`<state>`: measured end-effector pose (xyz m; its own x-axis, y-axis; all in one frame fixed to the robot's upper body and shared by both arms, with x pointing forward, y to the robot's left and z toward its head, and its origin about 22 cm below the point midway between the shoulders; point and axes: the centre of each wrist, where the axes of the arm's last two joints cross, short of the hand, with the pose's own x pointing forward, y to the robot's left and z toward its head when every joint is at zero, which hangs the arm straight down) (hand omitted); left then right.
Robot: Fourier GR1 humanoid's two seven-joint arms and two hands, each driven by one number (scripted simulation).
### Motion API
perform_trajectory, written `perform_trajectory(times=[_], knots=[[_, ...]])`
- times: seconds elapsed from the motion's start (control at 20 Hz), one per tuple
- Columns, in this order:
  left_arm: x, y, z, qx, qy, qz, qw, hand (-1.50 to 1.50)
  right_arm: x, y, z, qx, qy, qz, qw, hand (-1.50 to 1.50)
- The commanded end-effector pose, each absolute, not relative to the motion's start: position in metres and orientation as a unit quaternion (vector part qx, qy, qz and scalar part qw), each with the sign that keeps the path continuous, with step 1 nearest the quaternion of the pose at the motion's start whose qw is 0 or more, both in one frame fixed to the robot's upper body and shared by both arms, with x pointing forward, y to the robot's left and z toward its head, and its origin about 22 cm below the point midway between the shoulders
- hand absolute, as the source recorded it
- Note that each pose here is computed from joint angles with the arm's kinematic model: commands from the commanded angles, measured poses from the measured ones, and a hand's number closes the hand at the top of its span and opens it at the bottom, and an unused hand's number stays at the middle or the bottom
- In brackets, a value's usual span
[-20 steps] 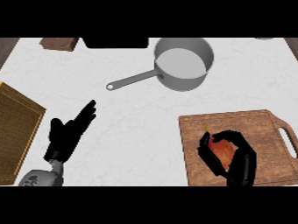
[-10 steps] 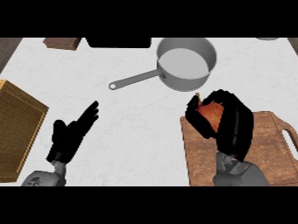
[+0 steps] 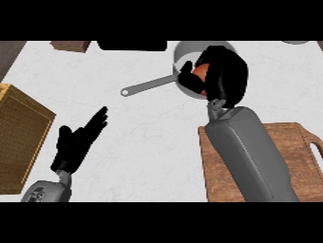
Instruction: Pick the pear from the cutting board and place it in the pot
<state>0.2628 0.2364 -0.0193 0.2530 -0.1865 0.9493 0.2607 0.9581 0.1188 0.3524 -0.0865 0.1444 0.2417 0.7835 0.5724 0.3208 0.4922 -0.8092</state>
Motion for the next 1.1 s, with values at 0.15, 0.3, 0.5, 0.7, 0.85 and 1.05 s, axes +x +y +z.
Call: perform_trajectory(times=[0.15, 0.3, 0.5, 0.7, 0.85, 1.05], knots=[[0.261, 0.235, -0.019, -0.036, -0.601, -0.142, 0.786, 0.00, 0.402, -0.066, 0.140, -0.525, -0.485, 0.281, 0.640, 1.50], [0.262, 0.236, -0.020, -0.034, -0.598, -0.152, 0.786, 0.00, 0.418, -0.070, 0.139, -0.567, -0.426, 0.327, 0.624, 1.50], [0.262, 0.225, -0.027, -0.037, -0.598, -0.146, 0.787, 0.00, 0.431, -0.061, 0.126, -0.550, -0.365, 0.358, 0.660, 1.50], [0.265, 0.228, -0.019, -0.044, -0.599, -0.160, 0.783, 0.00, 0.440, -0.075, 0.110, -0.485, -0.270, 0.357, 0.751, 1.50], [0.282, 0.215, -0.012, -0.046, -0.603, -0.170, 0.778, 0.00, 0.443, -0.079, 0.098, -0.466, -0.234, 0.340, 0.782, -1.50], [0.270, 0.213, -0.020, -0.048, -0.604, -0.172, 0.777, 0.00, 0.444, -0.077, 0.095, -0.458, -0.321, 0.305, 0.771, -1.50]])
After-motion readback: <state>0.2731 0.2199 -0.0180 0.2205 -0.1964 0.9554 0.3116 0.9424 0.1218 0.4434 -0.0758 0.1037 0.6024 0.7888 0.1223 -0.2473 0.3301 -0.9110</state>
